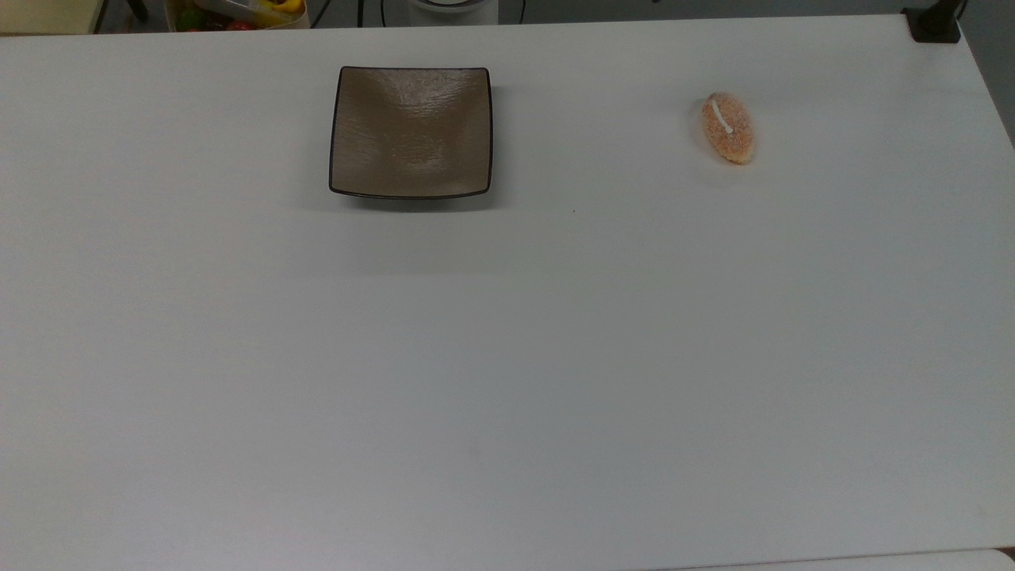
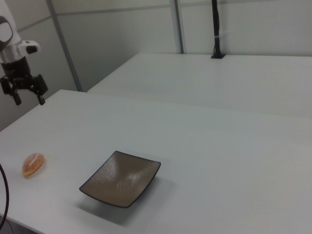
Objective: Bread is placed on a ceramic plate
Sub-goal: 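Lower the gripper down onto the orange bread roll, then close the gripper around the bread roll, then lift the bread roll and carry it over the brown square plate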
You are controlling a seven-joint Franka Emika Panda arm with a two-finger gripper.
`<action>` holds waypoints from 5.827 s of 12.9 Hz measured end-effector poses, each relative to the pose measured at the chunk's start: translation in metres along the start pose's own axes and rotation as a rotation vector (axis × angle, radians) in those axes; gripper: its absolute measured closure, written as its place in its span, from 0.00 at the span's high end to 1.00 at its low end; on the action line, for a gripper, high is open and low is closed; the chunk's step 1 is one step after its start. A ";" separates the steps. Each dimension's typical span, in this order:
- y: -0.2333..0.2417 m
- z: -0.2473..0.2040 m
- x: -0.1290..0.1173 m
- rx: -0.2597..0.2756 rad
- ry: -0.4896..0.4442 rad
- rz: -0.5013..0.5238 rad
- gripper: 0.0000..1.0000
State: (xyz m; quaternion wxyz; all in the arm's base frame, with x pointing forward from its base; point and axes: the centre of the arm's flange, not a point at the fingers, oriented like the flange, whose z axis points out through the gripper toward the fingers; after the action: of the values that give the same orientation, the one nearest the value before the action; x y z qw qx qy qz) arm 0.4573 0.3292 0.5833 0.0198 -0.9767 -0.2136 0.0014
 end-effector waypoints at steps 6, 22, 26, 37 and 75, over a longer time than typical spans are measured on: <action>-0.041 0.073 0.017 -0.007 -0.112 -0.047 1.00; -0.111 0.254 0.021 -0.001 -0.198 -0.077 1.00; -0.114 0.269 0.018 -0.006 -0.211 -0.068 1.00; -0.113 0.278 0.025 0.004 -0.169 -0.064 0.61; 0.270 0.043 -0.066 -0.012 -0.190 0.130 0.27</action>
State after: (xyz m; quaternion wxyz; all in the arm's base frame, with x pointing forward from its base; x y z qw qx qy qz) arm 0.5095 0.0578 0.5297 -0.0064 -0.9841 -0.1508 0.0940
